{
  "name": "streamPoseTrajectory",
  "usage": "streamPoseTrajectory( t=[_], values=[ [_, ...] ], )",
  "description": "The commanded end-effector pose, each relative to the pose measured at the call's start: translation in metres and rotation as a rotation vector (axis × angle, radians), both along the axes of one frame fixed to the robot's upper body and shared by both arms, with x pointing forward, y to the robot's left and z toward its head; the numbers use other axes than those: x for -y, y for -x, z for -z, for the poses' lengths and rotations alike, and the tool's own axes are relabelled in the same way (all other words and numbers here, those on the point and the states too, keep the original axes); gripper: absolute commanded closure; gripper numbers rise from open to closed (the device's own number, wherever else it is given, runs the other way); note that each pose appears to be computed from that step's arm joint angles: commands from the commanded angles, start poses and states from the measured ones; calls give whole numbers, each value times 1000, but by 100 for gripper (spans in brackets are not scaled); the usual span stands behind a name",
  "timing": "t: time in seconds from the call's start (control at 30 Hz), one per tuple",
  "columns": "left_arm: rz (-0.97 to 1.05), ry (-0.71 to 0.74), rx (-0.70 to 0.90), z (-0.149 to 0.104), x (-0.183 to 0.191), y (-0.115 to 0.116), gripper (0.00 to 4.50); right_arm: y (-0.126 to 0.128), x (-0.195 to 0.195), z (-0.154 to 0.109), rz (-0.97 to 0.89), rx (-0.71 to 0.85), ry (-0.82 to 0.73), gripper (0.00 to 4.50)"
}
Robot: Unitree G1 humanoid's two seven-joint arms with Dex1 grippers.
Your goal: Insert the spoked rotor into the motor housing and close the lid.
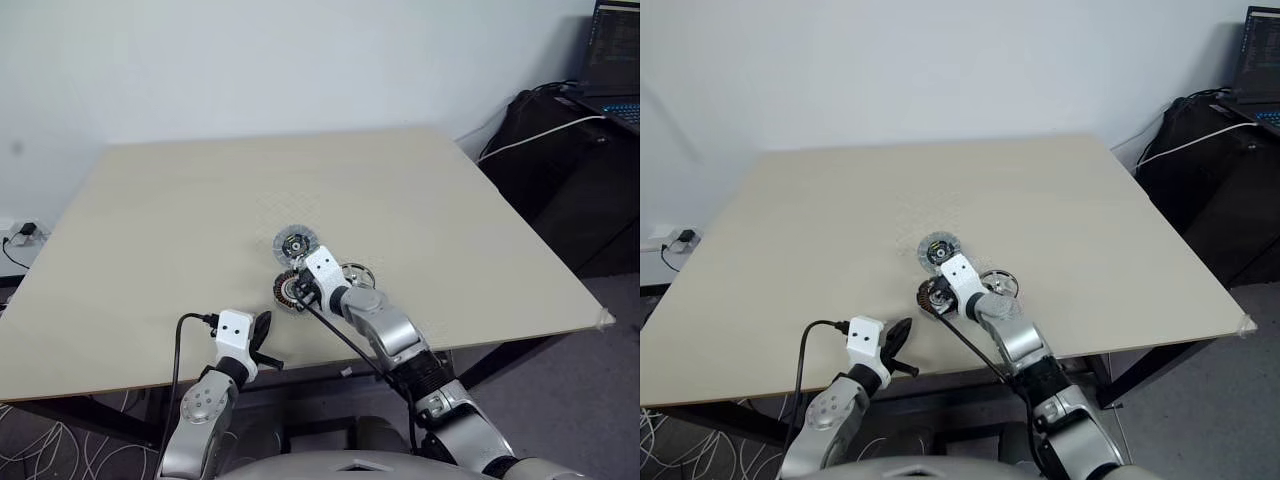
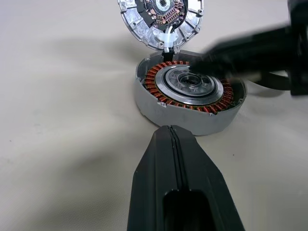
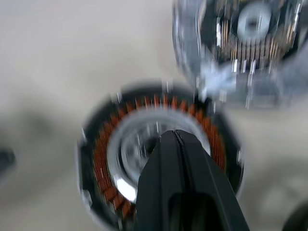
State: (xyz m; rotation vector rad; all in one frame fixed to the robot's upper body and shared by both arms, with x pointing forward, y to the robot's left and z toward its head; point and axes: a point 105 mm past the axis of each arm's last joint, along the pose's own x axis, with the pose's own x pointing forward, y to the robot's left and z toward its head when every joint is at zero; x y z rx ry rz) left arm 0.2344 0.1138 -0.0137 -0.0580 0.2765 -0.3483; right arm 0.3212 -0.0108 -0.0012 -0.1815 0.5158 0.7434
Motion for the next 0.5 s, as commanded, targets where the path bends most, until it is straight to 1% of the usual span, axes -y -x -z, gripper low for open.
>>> streamPoseTrajectory(
  t=[0.03,0.17,0.33,0.4,0.5],
  values=[
    [-4,6,42,-9,1,-5,450,1,2,-4,-4,14,20,447],
    [-2,4,40,-9,0,-6,450,-1,2,-14,-3,48,-5,447],
    [3,2,40,-9,0,-7,450,-10,-11,-42,-3,129,-100,447],
    [3,1,40,-9,0,-7,450,-12,-16,-48,-9,145,-118,447],
    [1,1,39,-9,-1,-7,450,-12,-20,-50,-15,151,-124,447]
  ],
)
